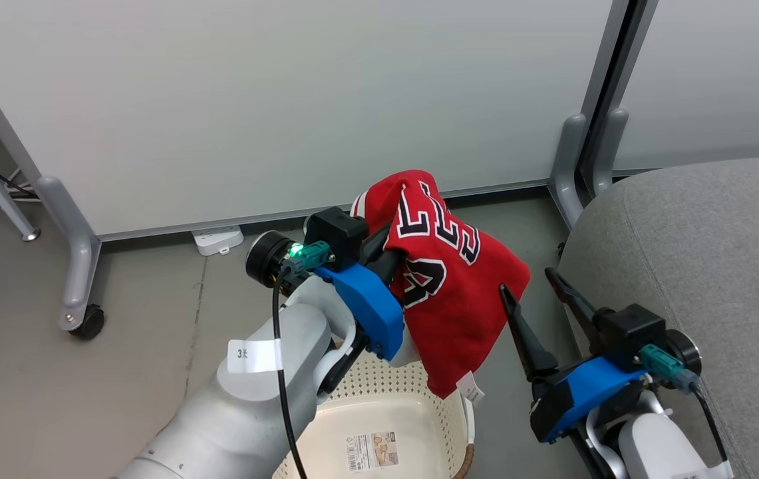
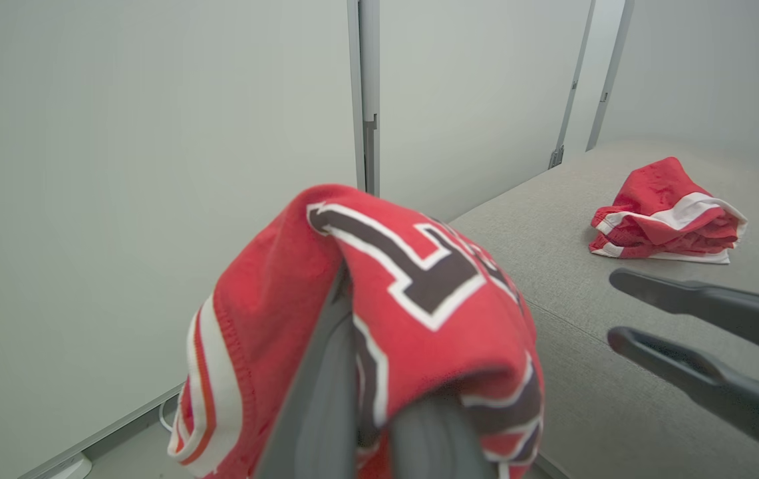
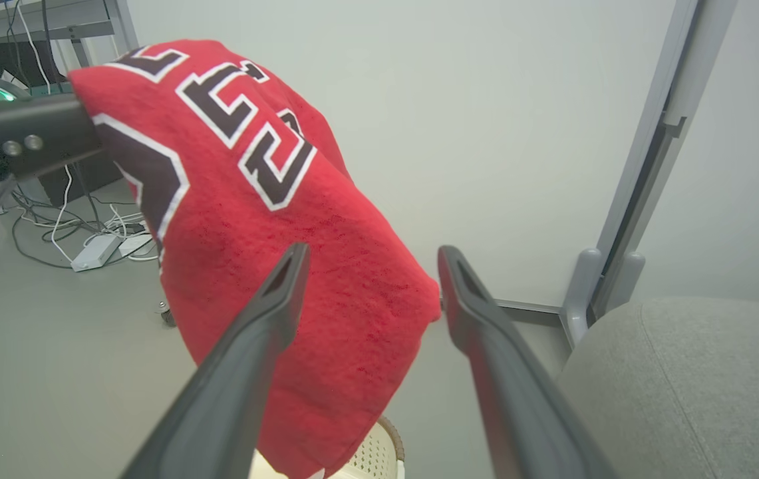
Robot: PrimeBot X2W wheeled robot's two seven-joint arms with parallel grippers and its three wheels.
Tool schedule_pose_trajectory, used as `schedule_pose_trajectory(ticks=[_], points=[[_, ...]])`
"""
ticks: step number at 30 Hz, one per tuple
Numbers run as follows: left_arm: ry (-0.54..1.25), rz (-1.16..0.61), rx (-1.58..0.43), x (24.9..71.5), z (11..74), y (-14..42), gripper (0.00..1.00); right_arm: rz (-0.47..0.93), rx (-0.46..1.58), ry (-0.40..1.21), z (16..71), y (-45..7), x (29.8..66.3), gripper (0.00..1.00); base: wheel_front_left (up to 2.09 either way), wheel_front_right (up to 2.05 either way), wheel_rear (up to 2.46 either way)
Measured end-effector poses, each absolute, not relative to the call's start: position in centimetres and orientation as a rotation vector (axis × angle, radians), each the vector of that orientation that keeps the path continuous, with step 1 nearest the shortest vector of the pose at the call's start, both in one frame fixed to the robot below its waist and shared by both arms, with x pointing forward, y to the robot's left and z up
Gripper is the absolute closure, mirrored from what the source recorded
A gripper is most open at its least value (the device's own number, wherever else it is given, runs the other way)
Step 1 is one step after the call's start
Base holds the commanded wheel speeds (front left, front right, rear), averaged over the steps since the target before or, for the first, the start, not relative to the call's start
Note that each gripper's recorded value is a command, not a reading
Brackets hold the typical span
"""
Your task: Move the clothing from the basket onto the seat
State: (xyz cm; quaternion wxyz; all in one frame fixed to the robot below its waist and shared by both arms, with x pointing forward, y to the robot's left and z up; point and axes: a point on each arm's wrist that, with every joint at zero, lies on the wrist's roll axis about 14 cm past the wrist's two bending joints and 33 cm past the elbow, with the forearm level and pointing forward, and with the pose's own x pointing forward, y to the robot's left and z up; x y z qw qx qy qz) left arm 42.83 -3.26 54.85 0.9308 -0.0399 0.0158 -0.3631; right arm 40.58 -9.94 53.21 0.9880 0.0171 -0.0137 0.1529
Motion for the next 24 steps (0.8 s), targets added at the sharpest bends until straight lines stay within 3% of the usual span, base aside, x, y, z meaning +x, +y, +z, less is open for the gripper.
schedule_pose_trajectory(ticks=[15,24], points=[[0.082,-0.776,-0.081,42.3,53.0,-4.1,1.00,0.451,-0.051,-0.007,54.6,-6.3,42.7,0.00,0.00,0.00,0.00],[0.094,-0.803,-0.094,41.8,52.7,-4.6,1.00,0.566,-0.132,0.143,51.6,-4.9,43.3,0.00,0.00,0.00,0.00]])
